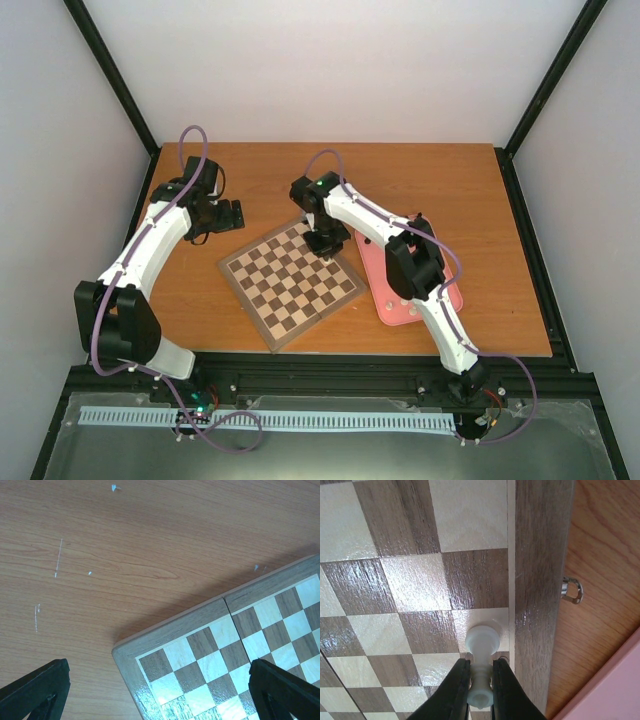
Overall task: Set up the chess pieces on the board
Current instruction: Place the chess piece on the chessboard.
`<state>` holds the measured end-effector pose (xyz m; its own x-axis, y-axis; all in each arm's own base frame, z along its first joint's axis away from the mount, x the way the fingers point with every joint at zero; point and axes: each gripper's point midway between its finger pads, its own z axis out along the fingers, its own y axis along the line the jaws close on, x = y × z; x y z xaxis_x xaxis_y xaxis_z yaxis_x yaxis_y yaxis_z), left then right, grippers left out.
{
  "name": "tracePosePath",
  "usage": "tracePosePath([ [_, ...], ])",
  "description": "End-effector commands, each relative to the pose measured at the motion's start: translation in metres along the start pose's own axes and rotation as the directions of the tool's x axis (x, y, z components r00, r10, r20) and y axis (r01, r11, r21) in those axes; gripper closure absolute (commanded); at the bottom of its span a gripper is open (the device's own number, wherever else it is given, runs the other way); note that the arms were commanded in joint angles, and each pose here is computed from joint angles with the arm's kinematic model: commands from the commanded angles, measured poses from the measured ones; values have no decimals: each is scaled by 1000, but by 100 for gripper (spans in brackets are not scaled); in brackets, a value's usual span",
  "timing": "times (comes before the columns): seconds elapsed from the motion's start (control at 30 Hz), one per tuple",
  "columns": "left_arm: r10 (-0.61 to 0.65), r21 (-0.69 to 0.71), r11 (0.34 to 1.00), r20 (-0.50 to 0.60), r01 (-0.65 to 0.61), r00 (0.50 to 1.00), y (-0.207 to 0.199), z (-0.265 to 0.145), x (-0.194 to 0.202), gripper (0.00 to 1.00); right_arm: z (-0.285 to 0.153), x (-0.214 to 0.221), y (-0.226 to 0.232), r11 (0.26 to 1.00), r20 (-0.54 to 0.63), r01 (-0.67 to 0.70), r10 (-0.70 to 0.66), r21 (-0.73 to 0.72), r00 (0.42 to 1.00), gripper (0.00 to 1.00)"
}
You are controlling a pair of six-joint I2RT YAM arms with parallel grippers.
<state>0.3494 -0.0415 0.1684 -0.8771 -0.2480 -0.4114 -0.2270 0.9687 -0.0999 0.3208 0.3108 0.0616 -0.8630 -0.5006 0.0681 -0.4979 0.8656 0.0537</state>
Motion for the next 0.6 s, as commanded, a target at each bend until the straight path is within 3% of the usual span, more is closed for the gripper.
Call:
tracePosePath([
  [0.0,-6,19,1000,17,6,1000,-4,-1,-7,0,5,9,9,1000,-32,27,-28,-11,999,91],
  [0.3,-5,24,1000,14,5,1000,-5,0,-6,0,2,8,9,1000,-21,29,-29,-7,999,83],
  [0.57,-7,25,1000,10,6,1000,-5,1,-6,0,-13,-1,14,999,35,42,-40,-32,999,66],
])
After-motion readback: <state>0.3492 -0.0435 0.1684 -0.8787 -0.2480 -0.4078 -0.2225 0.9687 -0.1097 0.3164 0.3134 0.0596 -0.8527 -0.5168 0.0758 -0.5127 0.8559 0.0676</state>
